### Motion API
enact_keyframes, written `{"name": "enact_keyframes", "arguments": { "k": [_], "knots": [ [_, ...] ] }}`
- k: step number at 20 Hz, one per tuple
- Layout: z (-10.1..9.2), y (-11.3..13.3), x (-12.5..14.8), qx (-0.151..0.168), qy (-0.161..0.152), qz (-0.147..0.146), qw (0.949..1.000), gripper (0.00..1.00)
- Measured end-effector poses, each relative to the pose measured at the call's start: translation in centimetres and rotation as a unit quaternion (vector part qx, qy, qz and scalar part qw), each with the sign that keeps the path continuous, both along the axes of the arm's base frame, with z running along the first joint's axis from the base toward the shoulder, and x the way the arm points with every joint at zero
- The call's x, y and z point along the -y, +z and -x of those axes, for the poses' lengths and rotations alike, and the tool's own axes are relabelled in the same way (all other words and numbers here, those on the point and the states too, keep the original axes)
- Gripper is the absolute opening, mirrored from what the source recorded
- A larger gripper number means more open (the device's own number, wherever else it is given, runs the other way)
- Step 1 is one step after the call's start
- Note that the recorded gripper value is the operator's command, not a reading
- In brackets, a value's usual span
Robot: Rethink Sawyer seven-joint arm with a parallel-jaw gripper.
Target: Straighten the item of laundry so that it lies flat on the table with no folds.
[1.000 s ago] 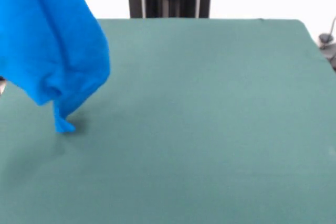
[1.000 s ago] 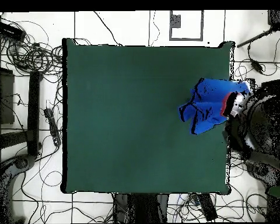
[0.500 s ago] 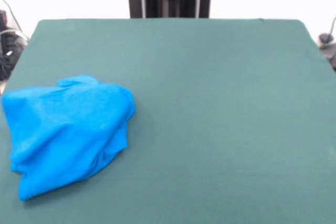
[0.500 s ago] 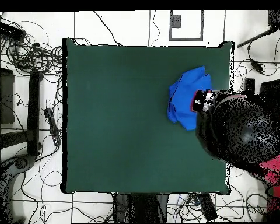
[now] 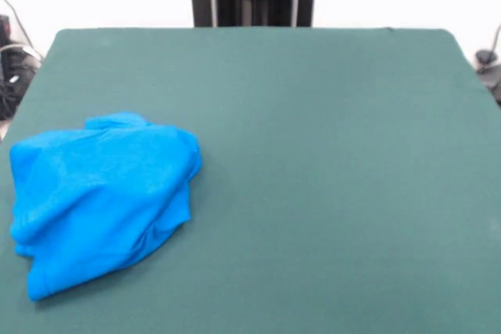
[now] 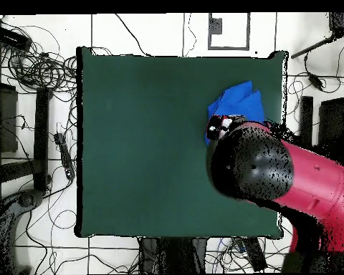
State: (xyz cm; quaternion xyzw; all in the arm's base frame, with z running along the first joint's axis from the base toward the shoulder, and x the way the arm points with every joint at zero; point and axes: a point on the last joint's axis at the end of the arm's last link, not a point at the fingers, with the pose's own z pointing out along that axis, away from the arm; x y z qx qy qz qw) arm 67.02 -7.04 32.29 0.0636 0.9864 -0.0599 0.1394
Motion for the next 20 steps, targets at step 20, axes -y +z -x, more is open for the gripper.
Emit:
{"name": "enact_keyframes", "arguments": {
  "k": [20],
  "knots": [
    [0.6,0.8,8.0,-0.036,-0.056,-0.006,0.9978,0.0]
  ]
}}
